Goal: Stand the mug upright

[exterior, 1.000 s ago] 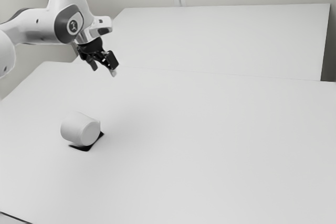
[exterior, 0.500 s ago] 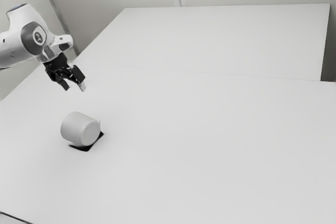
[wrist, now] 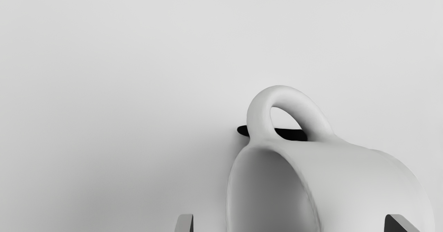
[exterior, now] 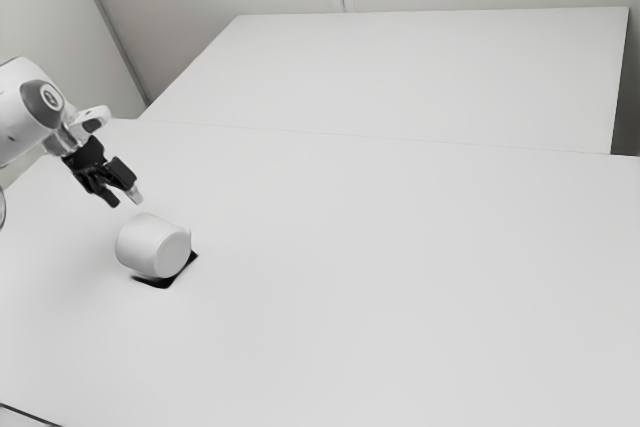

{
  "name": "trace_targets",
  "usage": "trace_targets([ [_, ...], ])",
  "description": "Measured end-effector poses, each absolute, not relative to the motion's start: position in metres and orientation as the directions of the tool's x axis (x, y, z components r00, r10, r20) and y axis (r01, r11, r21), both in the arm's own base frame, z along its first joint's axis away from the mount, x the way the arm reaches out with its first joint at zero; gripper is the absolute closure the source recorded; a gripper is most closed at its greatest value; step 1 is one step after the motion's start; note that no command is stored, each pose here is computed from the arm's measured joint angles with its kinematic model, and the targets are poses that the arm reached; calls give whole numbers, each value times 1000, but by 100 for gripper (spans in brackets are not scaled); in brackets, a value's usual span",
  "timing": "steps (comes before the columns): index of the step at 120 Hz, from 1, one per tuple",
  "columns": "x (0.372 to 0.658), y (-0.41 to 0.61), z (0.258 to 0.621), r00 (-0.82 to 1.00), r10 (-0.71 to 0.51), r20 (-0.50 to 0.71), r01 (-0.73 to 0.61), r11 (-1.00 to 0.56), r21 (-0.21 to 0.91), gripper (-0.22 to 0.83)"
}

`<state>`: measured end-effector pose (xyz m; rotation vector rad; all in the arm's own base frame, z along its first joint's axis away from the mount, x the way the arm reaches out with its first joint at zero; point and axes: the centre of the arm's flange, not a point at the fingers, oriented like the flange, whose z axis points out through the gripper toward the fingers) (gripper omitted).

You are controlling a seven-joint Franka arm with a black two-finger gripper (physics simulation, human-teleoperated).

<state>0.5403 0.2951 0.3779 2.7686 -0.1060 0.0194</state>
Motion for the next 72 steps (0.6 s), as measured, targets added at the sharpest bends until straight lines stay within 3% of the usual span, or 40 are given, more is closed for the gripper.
trace_targets([
  [19, 533, 306, 362, 998, -42, 47, -60, -869, 492, 0],
  [45, 524, 302, 341, 998, -63, 27, -67, -805, 589, 0],
  [72, 516, 294, 331, 995, -99, 3, -77, -762, 643, 12],
])
